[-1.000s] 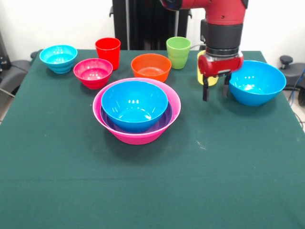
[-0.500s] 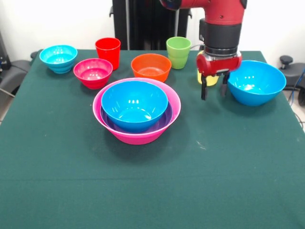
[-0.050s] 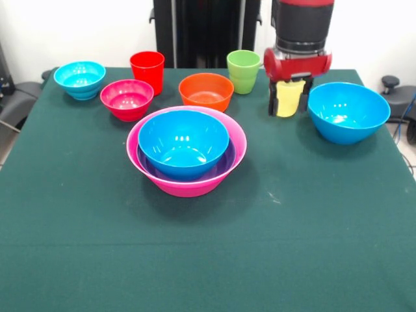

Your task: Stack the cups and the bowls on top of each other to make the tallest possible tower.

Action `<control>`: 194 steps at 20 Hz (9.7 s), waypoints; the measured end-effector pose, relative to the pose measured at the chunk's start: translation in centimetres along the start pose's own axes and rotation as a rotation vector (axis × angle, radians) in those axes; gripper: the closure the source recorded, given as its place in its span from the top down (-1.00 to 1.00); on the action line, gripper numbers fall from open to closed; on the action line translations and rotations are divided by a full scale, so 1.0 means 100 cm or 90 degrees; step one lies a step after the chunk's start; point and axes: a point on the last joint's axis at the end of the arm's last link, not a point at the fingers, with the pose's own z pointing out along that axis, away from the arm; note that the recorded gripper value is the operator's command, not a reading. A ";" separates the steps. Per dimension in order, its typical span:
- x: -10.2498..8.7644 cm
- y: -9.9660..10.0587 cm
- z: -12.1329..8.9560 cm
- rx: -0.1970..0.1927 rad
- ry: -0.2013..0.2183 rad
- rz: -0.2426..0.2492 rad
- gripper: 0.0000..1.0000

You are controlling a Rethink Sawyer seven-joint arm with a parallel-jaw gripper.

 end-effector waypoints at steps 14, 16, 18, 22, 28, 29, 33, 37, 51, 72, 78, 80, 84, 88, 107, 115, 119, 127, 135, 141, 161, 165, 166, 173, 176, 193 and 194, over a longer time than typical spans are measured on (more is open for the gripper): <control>-0.009 0.033 -0.020 -0.002 -0.002 -0.038 1.00; -0.008 0.044 -0.019 -0.002 -0.001 -0.050 1.00; -0.006 0.055 -0.019 -0.003 0.000 -0.061 1.00; -0.004 0.075 -0.019 -0.006 0.000 -0.082 1.00; -0.003 0.077 -0.018 -0.006 0.001 -0.085 1.00; -0.003 0.076 -0.017 -0.007 0.002 -0.083 1.00; 0.001 0.070 -0.010 -0.008 0.008 -0.075 1.00; 0.008 0.064 0.003 -0.007 0.018 -0.068 1.00; 0.040 0.062 0.037 0.018 0.040 -0.077 1.00; 0.044 0.071 0.041 0.053 0.041 -0.106 1.00; 0.038 0.079 0.039 0.060 0.032 -0.119 1.00; 0.034 0.083 0.038 0.061 0.031 -0.120 1.00; 0.030 0.089 0.036 0.062 0.030 -0.122 1.00; 0.029 0.090 0.036 0.065 0.028 -0.125 1.00; 0.066 0.048 0.096 0.082 0.106 -0.093 1.00; 0.063 0.051 0.083 0.079 0.153 -0.065 1.00; 0.058 0.051 0.067 0.081 0.186 -0.049 1.00; 0.041 0.050 0.037 0.084 0.208 -0.031 1.00; 0.027 0.049 0.026 0.086 0.188 -0.028 1.00; 0.022 0.050 0.021 0.085 0.185 -0.029 1.00; 0.015 0.080 0.009 0.089 0.206 -0.058 1.00; 0.013 0.088 0.008 0.081 0.201 -0.054 1.00; 0.011 0.089 0.008 0.077 0.196 -0.051 1.00; -0.018 0.089 -0.002 0.032 0.069 -0.016 1.00; -0.032 0.082 -0.011 -0.006 -0.012 0.006 1.00; -0.036 -0.014 -0.084 -0.160 -0.252 0.065 1.00; -0.034 -0.011 -0.085 -0.161 -0.252 0.058 1.00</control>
